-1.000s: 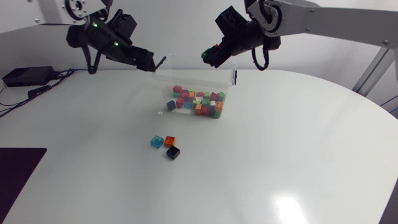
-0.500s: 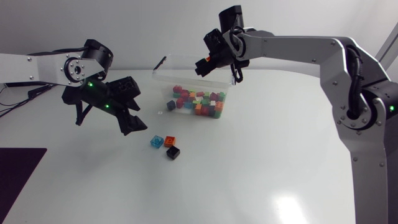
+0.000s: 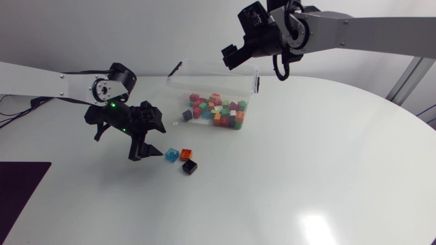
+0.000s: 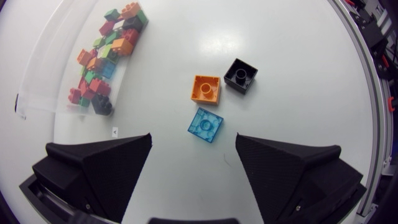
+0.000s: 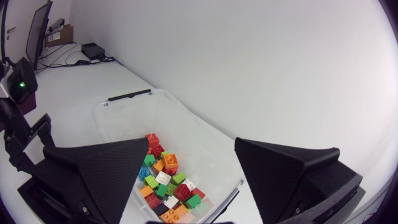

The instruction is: Place the duplo bricks in the container

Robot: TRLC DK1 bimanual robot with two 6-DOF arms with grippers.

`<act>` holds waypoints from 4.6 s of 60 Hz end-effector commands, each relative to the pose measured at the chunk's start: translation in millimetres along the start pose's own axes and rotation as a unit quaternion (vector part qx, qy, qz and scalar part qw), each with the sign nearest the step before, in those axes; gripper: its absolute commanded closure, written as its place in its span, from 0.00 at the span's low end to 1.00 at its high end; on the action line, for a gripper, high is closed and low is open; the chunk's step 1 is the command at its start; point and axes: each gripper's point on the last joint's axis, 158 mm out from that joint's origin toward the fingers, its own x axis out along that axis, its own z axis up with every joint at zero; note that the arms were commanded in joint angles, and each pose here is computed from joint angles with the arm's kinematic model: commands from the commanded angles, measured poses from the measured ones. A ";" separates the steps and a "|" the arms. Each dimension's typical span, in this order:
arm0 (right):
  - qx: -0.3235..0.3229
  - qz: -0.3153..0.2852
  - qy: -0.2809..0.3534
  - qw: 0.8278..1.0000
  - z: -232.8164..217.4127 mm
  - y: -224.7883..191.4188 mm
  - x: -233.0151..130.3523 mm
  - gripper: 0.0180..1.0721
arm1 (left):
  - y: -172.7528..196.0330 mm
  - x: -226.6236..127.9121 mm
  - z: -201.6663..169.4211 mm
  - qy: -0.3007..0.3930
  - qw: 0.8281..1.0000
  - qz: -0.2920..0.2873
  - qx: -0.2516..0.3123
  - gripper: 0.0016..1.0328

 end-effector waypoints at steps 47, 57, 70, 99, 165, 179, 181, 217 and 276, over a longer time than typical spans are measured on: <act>-0.051 0.230 0.230 0.944 -183.7 228.1 -15.9 0.05 | -27.4 51.6 -7.2 0.001 0.991 -0.131 0.027 0.79; -0.056 0.256 0.258 0.930 -199.9 250.2 -16.9 0.05 | -24.7 22.0 -17.5 0.007 0.990 -0.142 0.002 0.81; -0.063 0.271 0.273 0.921 -206.2 269.6 -16.3 0.08 | -5.2 -27.0 -7.7 -0.008 0.996 -0.091 -0.004 0.81; -0.066 0.281 0.314 0.904 -234.0 288.6 -6.4 0.47 | 60.0 -114.1 58.0 -0.098 0.993 0.033 -0.055 0.81; 0.013 0.195 0.191 0.962 -108.1 132.6 -72.0 0.65 | 265.3 -95.7 150.5 -0.239 0.923 0.205 -0.220 0.38; 0.032 0.156 0.135 0.978 -62.9 88.1 -81.7 0.65 | 276.0 -91.0 134.2 -0.215 0.913 0.212 -0.273 0.03; 0.034 0.151 0.127 0.980 -56.2 81.7 -81.6 0.65 | 267.1 -92.8 130.6 -0.202 0.920 0.203 -0.268 0.03; 0.059 0.101 0.037 0.992 20.2 27.2 -33.6 0.65 | 96.5 -106.8 86.7 -0.141 0.968 0.143 -0.151 0.03; 0.036 0.082 0.049 0.995 15.3 24.4 -27.4 0.05 | -24.3 34.3 43.7 -0.069 0.996 -0.043 0.034 0.04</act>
